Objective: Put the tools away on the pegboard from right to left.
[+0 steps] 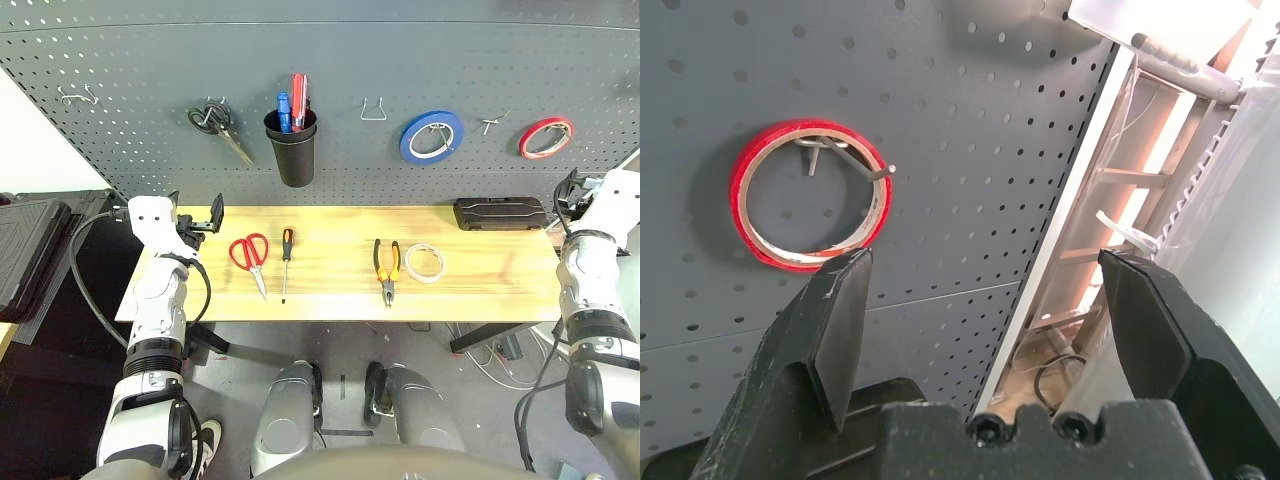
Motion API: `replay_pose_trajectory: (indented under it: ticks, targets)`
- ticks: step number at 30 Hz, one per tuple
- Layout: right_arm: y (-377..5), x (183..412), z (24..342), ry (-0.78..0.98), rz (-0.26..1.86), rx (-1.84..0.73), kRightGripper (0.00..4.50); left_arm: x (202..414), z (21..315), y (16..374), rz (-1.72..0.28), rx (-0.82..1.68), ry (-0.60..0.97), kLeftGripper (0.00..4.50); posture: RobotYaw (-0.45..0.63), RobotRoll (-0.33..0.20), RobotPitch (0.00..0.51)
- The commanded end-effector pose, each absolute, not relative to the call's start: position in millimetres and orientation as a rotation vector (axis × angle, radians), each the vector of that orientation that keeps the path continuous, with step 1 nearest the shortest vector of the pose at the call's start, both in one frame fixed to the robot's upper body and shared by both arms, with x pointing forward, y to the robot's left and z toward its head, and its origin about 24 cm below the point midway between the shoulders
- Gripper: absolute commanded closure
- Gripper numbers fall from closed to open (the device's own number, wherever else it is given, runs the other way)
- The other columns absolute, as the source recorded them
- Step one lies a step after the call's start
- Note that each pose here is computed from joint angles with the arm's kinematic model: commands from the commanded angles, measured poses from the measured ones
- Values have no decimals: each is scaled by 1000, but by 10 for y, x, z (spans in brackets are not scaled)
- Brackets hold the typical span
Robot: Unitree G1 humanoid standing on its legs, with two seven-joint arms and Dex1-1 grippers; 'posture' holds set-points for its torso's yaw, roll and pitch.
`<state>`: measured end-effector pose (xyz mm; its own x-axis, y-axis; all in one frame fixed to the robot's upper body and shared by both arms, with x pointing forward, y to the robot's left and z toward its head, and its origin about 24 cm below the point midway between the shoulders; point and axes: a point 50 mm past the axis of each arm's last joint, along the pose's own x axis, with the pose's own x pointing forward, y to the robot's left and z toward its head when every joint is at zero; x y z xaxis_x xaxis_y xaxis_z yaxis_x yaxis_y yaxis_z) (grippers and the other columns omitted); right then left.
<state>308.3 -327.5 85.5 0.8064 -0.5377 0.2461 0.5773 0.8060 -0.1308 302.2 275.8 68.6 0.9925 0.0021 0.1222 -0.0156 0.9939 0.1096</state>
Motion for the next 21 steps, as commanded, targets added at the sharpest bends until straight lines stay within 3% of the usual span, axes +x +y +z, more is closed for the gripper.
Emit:
replay_pose_trajectory:
  ticks: [1, 12, 21]
  targets:
    - [-3299, 3070, 837, -196, -610, -204, 0, 2987, 671, 2801, 18, 111, -119, 33, 144, 0, 96]
    - [-3190, 3158, 884, -169, -453, -272, 0, 2924, 637, 2698, -57, 100, -91, 33, 131, 0, 119]
    - [-3088, 3196, 619, 134, -100, -345, 0, 2674, 560, 2308, -447, 195, 71, 33, 126, 0, 136]
